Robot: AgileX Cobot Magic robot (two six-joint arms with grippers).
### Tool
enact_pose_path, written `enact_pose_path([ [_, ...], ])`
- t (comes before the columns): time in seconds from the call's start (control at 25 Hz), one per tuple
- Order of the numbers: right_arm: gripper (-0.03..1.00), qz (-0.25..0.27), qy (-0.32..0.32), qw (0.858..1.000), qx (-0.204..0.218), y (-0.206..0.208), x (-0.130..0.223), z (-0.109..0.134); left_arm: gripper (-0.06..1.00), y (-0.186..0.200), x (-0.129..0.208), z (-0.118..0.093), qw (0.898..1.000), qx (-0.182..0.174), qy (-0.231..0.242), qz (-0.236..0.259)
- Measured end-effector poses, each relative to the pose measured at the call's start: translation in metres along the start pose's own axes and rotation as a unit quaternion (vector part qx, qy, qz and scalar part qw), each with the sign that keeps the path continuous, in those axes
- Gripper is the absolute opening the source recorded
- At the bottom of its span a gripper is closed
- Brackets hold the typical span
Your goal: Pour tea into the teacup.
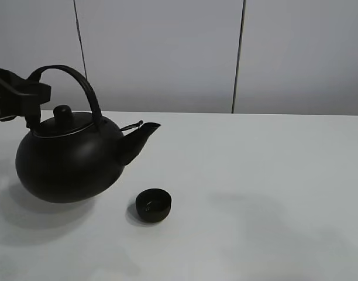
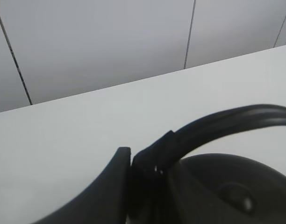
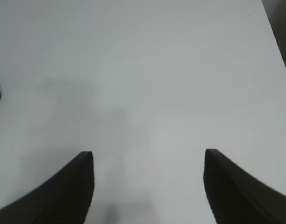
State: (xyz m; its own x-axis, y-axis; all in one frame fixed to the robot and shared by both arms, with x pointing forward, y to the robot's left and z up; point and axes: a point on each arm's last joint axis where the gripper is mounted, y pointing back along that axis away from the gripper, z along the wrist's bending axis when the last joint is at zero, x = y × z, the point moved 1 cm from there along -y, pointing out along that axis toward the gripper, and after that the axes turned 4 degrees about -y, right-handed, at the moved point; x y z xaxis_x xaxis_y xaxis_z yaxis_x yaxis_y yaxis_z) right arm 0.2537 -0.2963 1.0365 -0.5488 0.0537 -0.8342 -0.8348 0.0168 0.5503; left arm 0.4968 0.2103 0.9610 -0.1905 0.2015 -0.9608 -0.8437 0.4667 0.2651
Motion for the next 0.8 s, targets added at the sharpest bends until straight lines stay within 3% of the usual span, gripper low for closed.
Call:
enact_pose_path([
  [0.36, 0.46, -0.001, 0.000, 1.000, 0.000, 0.0000, -0.0001, 0.0000, 0.13, -0.0002, 0.0022, 0.0036, 0.999, -0.027, 0.017, 0.011],
  [0.56, 0.46, 0.000, 0.000, 1.000, 0.000, 0.0000, 0.0000, 0.0000, 0.13, -0.0005, 0.0008, 0.0003, 0.999, -0.012, -0.046, 0.006],
  [0.8, 0.46, 0.000, 0.000, 1.000, 0.000, 0.0000, 0.0000, 0.0000, 0.13, -0.0005, -0.0007, -0.0004, 0.996, -0.009, -0.085, -0.001],
])
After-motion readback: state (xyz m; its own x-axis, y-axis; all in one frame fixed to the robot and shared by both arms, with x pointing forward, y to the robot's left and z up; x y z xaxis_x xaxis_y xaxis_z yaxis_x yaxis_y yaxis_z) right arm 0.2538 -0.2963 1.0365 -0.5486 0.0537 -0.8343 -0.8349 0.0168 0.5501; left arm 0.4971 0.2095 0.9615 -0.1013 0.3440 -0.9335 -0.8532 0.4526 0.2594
